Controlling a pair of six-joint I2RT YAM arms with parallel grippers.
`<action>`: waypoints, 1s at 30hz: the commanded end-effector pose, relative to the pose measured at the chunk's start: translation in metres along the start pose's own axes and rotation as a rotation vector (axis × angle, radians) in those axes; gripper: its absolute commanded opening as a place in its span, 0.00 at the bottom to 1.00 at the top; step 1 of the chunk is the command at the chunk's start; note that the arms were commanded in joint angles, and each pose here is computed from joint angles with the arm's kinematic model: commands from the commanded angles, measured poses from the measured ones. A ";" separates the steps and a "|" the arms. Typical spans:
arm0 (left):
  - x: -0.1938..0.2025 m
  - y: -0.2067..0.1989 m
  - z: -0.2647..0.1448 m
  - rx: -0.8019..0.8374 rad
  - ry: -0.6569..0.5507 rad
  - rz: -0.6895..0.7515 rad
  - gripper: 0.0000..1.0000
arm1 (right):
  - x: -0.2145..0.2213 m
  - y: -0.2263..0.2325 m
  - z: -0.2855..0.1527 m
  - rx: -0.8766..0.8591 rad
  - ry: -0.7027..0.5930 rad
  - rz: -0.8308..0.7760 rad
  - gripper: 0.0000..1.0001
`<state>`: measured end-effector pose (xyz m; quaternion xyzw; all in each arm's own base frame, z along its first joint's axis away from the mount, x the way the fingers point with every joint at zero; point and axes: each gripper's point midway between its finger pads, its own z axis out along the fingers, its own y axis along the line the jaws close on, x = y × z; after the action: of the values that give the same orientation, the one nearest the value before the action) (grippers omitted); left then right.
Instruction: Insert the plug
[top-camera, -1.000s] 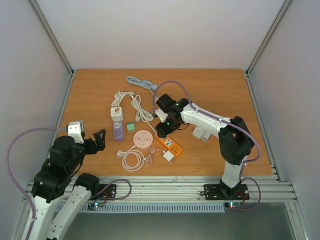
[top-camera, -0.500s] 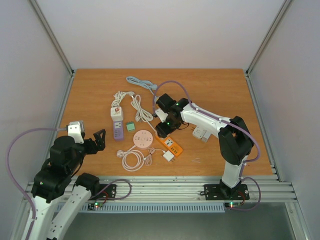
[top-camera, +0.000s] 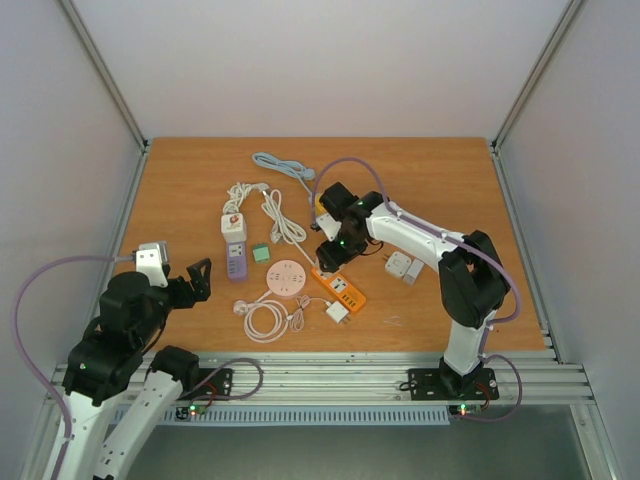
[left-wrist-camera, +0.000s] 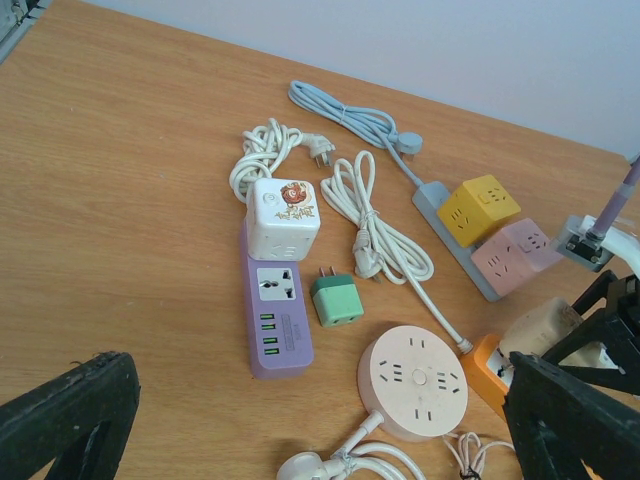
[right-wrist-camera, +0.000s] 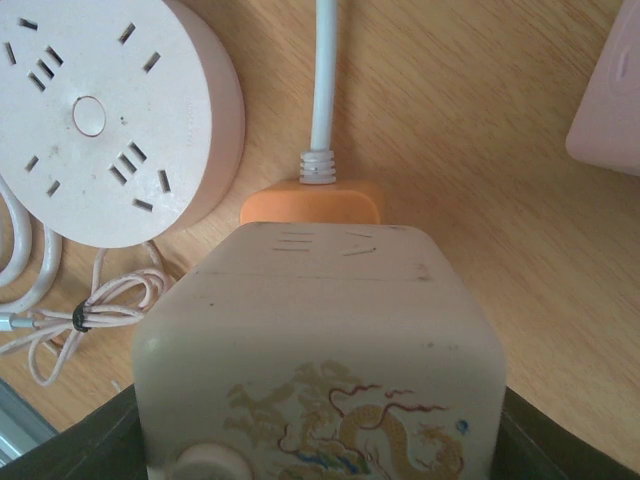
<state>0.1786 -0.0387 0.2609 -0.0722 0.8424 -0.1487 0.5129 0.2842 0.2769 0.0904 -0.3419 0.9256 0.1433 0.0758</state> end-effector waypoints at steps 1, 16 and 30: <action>-0.008 -0.003 0.002 0.015 -0.036 0.005 0.99 | -0.006 0.004 -0.004 -0.040 -0.002 -0.038 0.44; -0.007 -0.003 0.003 0.013 -0.035 0.005 0.99 | 0.002 -0.001 0.018 -0.038 0.041 0.000 0.45; -0.008 -0.003 0.003 0.012 -0.037 0.005 0.99 | 0.032 -0.020 0.067 0.175 0.161 -0.003 0.44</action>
<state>0.1790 -0.0388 0.2588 -0.0722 0.8437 -0.1479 0.5110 0.2809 0.2839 0.0746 -0.3509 0.9269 0.1136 0.0697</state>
